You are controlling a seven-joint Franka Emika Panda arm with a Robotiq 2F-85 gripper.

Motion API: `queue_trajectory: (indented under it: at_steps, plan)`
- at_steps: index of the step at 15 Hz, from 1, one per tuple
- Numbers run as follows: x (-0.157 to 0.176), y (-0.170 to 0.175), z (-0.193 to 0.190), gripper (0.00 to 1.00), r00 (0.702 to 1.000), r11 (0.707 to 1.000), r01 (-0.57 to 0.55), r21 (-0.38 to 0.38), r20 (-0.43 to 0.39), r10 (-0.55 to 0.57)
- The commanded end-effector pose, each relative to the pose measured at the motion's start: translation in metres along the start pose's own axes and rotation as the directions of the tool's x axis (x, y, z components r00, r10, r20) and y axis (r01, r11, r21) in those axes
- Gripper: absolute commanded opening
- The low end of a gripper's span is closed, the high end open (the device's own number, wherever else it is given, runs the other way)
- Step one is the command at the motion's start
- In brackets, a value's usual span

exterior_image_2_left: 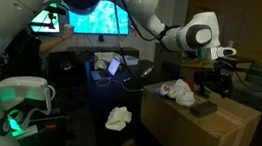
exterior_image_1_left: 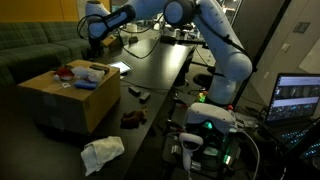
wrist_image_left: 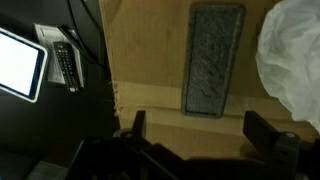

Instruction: Swap the things on the table with the things on the box

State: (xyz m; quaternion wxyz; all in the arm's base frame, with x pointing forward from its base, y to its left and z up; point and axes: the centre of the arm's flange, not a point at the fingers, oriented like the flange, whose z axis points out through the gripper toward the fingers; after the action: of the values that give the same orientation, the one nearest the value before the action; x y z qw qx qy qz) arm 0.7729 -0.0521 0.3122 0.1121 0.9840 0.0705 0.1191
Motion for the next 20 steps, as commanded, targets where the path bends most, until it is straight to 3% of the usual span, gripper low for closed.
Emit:
queue_trajectory:
  at_steps: [1, 10, 20]
  plan:
    - [0.024, -0.019, -0.032, 1.00, 0.996, 1.000, -0.026, 0.011, -0.090, 0.027]
    - [0.044, -0.087, -0.041, 1.00, 0.988, 0.995, 0.014, 0.104, -0.157, 0.003]
    - [0.045, -0.128, -0.024, 1.00, 0.976, 0.992, 0.035, 0.117, -0.220, -0.008]
